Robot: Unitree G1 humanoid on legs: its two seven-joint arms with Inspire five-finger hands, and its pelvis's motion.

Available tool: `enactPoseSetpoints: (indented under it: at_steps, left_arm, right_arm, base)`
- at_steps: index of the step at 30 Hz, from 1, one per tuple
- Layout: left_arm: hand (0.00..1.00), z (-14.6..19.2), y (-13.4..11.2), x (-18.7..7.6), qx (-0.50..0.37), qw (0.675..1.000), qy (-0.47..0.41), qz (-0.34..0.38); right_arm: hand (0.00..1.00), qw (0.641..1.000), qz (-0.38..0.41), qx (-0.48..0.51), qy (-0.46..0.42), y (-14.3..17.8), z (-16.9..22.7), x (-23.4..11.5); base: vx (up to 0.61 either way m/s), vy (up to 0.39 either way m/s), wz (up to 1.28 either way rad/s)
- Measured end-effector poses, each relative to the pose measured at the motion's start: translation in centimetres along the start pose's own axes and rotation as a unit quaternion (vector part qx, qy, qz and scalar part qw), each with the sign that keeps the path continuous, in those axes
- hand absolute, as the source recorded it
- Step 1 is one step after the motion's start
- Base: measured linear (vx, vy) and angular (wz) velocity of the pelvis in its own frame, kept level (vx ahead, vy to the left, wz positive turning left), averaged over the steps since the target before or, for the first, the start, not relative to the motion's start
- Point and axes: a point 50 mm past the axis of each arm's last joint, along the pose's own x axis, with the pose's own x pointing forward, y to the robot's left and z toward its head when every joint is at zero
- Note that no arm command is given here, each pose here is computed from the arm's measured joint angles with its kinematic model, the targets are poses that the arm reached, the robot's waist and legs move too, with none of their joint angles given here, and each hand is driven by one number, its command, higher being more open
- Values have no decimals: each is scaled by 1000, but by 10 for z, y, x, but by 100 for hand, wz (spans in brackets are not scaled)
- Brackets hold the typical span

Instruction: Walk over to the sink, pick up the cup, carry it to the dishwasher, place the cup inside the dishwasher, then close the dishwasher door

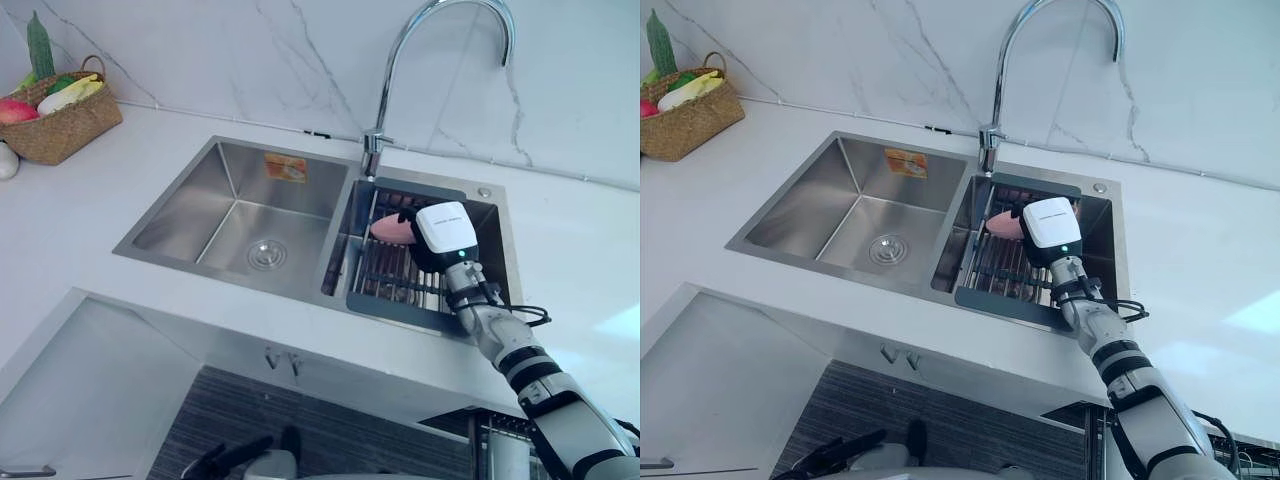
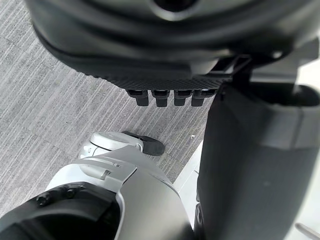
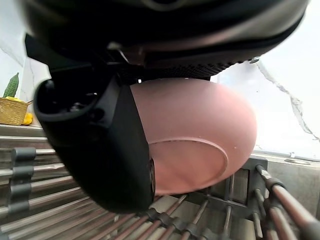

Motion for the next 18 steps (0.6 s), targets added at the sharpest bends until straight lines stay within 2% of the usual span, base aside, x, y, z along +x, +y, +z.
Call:
enactPoseSetpoints:
  at_steps: [13,18]
  left_arm:
    - [100,3,-1,0,3,1000,-5,2]
    - [100,2,1,0,6,1000,-4,5]
  right_arm:
    - [0,999,-34,-3,-23,-11,2,4]
    - [0,993,-95,-21,-61,-37,8,11]
  base:
    - [0,0,-4]
    - [11,8,-26]
